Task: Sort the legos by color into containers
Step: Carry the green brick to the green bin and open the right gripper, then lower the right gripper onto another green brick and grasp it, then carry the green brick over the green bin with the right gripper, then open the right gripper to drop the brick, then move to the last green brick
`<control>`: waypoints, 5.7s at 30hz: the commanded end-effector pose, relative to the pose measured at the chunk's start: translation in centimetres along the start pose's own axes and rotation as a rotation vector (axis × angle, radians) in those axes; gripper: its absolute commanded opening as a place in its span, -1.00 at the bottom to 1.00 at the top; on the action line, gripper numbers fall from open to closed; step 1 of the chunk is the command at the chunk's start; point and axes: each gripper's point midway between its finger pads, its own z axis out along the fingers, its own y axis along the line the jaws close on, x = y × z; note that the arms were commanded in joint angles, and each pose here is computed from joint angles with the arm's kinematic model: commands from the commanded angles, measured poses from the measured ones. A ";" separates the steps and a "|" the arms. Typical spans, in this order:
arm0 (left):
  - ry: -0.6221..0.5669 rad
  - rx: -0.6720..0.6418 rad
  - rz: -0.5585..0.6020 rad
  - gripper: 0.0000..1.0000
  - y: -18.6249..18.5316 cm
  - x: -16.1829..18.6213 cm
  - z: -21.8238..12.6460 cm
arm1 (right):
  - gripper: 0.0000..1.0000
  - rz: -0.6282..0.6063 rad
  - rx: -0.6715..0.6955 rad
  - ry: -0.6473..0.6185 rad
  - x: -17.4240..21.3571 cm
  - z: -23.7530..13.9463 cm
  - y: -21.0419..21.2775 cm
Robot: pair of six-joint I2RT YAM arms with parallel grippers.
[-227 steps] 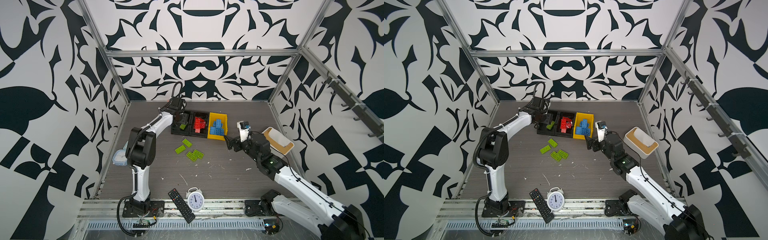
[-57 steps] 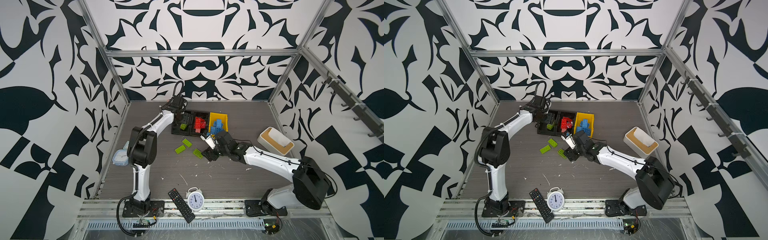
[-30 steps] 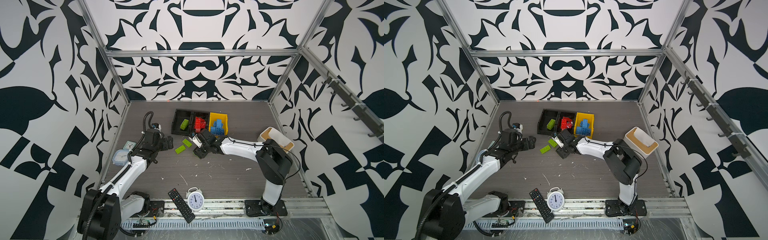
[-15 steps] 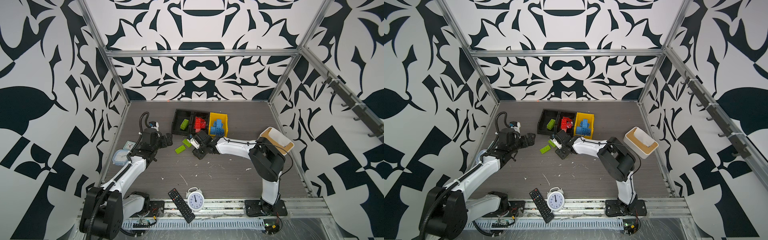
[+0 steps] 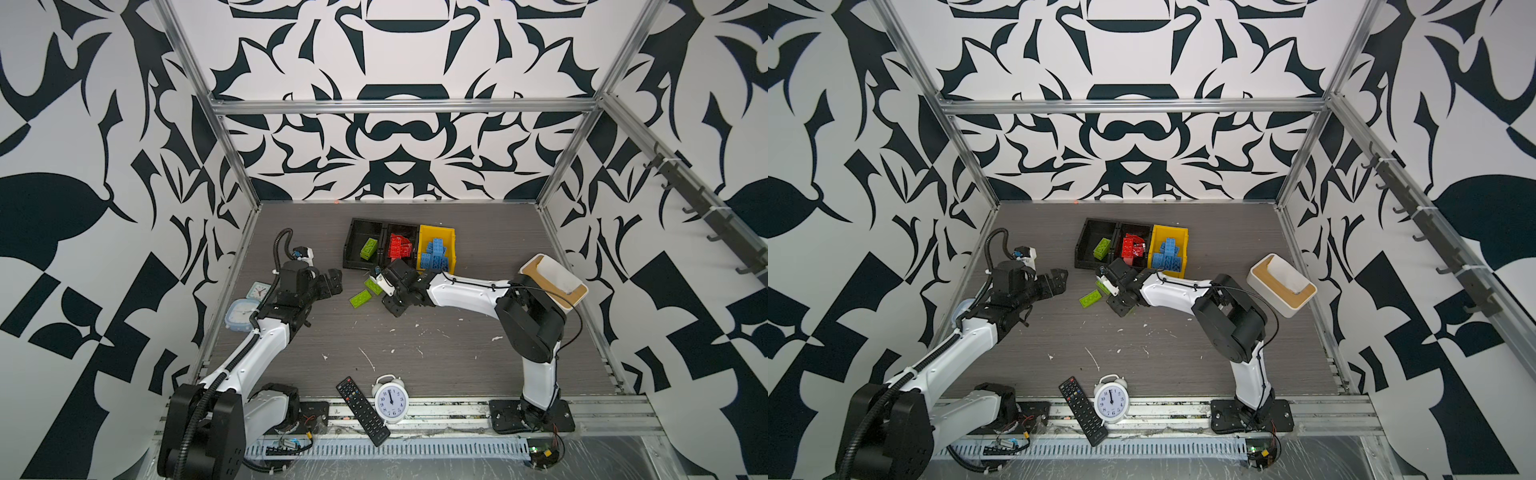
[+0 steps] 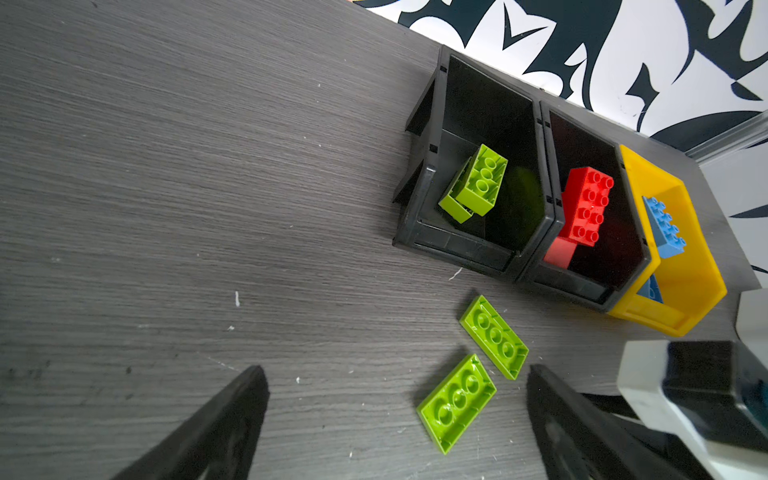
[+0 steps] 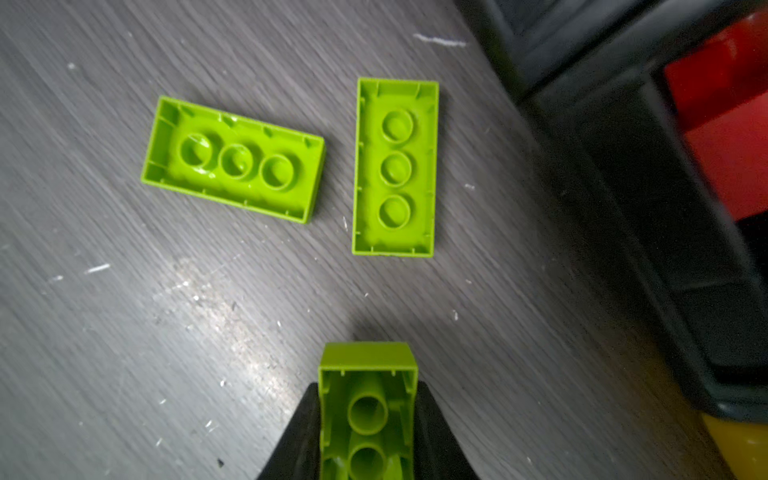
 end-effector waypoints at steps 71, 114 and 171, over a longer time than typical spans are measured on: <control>-0.055 -0.046 -0.050 1.00 2.0 0.3 -0.7 | 0.26 0.196 0.021 -0.158 -9.4 -1.5 -1.4; -0.048 -0.052 -0.046 1.00 2.1 0.4 -0.5 | -0.09 0.207 0.039 -0.084 -7.8 4.6 -2.1; -0.073 -0.031 -0.055 1.00 1.8 0.1 -1.2 | 0.39 0.307 0.117 -0.468 -22.1 -2.9 -7.0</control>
